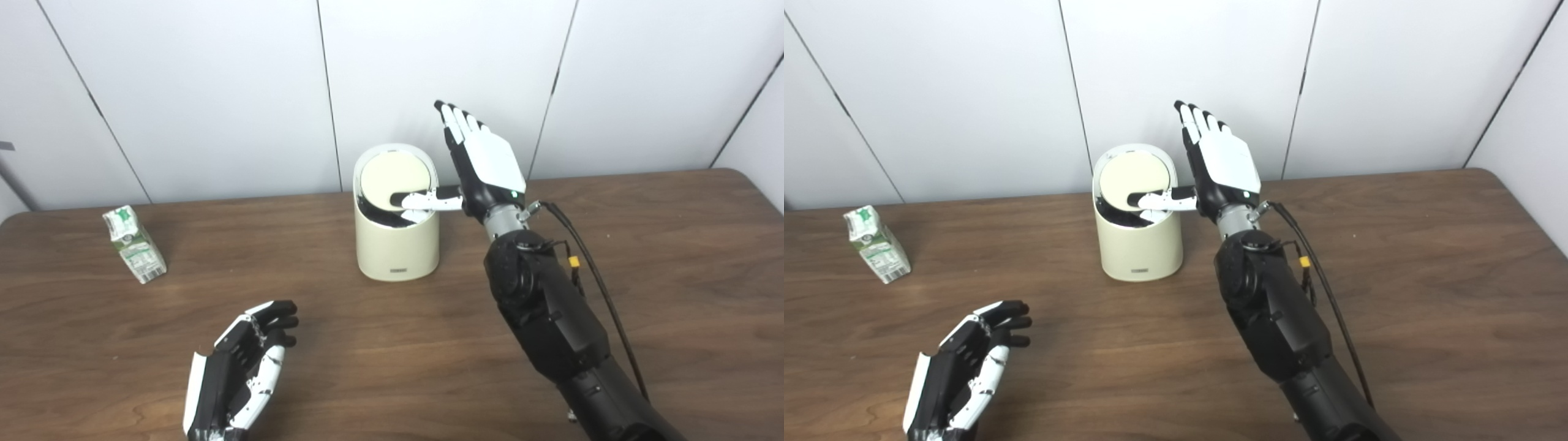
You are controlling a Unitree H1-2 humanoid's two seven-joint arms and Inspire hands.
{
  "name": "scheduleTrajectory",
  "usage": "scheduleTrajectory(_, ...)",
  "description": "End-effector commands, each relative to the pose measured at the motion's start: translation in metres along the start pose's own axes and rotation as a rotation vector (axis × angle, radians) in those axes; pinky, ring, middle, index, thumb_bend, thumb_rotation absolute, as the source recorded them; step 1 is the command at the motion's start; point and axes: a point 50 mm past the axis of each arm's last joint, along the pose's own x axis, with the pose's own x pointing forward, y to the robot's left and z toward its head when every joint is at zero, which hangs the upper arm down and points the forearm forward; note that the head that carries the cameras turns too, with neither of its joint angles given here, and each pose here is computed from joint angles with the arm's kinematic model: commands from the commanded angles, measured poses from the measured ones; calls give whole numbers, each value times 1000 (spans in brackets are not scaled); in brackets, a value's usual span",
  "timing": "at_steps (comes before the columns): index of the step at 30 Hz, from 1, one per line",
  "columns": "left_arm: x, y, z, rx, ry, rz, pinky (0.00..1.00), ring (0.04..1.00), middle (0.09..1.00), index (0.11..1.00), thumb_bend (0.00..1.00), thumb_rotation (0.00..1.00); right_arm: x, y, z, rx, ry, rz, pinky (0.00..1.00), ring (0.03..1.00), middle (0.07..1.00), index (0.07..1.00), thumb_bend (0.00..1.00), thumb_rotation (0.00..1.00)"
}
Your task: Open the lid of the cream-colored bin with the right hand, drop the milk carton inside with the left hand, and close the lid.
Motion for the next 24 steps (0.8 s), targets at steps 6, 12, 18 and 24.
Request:
scheduleTrajectory(6,-17,-14,-1,-53,9,51,629,714,739,733,230,432,16,-9,15,-29,-22,-35,1000,1000,1000,1000,849,553)
scheduleTrajectory(12,-18,-14,-1,-54,5,50,625,711,738,732,232,420,13,-3,13,-125,-10,-28,1000,1000,1000,1000,873,331)
scheduleTrajectory(18,-18,-14,-1,-55,7,50,623,708,736,732,235,427,9,-1,14,-152,-22,-34,1000,1000,1000,1000,888,231)
scheduleTrajectory(24,-18,-14,-1,-54,8,50,623,709,737,733,239,431,4,-5,11,-112,-32,-27,1000,1000,1000,1000,847,442)
